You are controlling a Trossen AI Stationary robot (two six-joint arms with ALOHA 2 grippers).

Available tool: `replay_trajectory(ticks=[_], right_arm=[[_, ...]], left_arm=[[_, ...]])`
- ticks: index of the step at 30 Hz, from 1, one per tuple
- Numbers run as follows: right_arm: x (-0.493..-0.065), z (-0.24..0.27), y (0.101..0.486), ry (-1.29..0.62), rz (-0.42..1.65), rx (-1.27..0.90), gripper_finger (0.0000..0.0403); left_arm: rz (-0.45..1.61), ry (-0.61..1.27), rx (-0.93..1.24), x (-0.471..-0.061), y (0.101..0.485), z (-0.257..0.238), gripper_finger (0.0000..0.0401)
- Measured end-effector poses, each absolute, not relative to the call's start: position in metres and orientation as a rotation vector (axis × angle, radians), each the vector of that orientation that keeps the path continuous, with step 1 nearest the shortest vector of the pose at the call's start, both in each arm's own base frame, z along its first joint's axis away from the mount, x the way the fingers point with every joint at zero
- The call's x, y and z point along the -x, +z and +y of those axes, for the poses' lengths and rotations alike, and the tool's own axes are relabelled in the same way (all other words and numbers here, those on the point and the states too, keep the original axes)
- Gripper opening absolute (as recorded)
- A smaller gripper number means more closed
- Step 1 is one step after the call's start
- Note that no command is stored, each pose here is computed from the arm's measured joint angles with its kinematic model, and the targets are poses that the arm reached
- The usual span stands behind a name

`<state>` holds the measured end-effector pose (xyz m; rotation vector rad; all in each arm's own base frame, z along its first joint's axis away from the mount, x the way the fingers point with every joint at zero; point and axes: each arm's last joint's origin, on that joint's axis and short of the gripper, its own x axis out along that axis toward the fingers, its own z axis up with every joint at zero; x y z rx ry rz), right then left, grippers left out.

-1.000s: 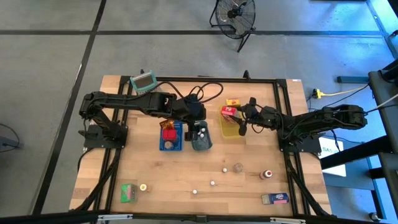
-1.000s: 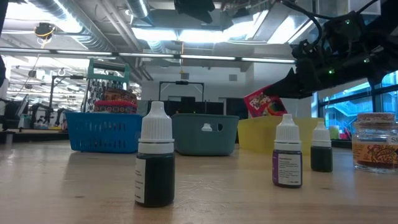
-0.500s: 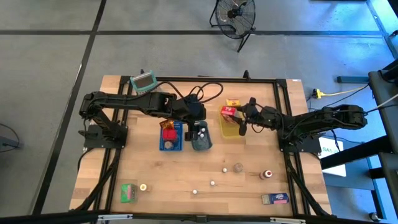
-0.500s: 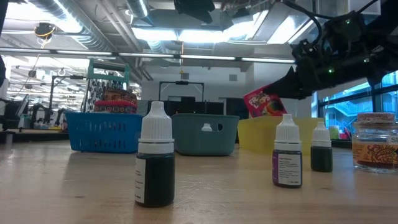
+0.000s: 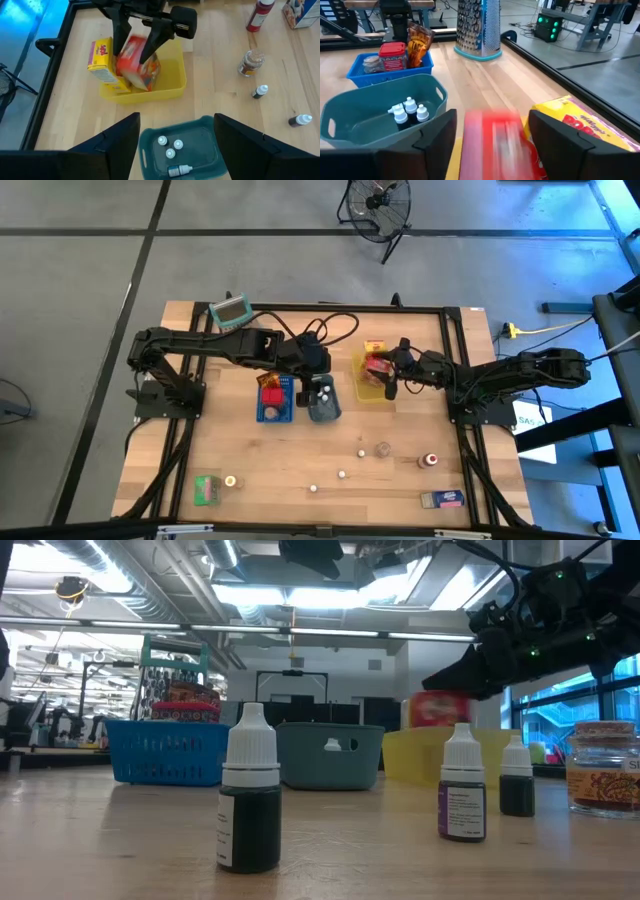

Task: Pick & Place Kitchen Items
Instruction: Put the red cereal box into the yellow bin, then put the small food coloring bottle into the gray bin

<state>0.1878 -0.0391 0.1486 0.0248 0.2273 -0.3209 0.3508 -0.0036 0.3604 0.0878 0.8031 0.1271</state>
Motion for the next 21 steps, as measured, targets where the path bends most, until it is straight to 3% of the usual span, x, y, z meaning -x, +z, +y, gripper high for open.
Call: replay_trajectory(ticks=[8, 14, 21], right_arm=[[-0.189, -0.040, 0.154, -0.347, 0.177, 0.009, 0.0298], [-0.188, -0.040, 0.168, -0.345, 0.061, 0.064, 0.0302], [-0.182, -0.033, 0.189, -0.309, -0.071, 0.117, 0.0302]], left_arm=[[0.804, 0.133, -0.073, -0.351, 0.360, -0.004, 0.0248], [0.812, 0.138, -0.062, -0.350, 0.360, -0.004, 0.0248], [0.979, 0.176, 0.018, -0.335, 0.353, -0.009, 0.0249]])
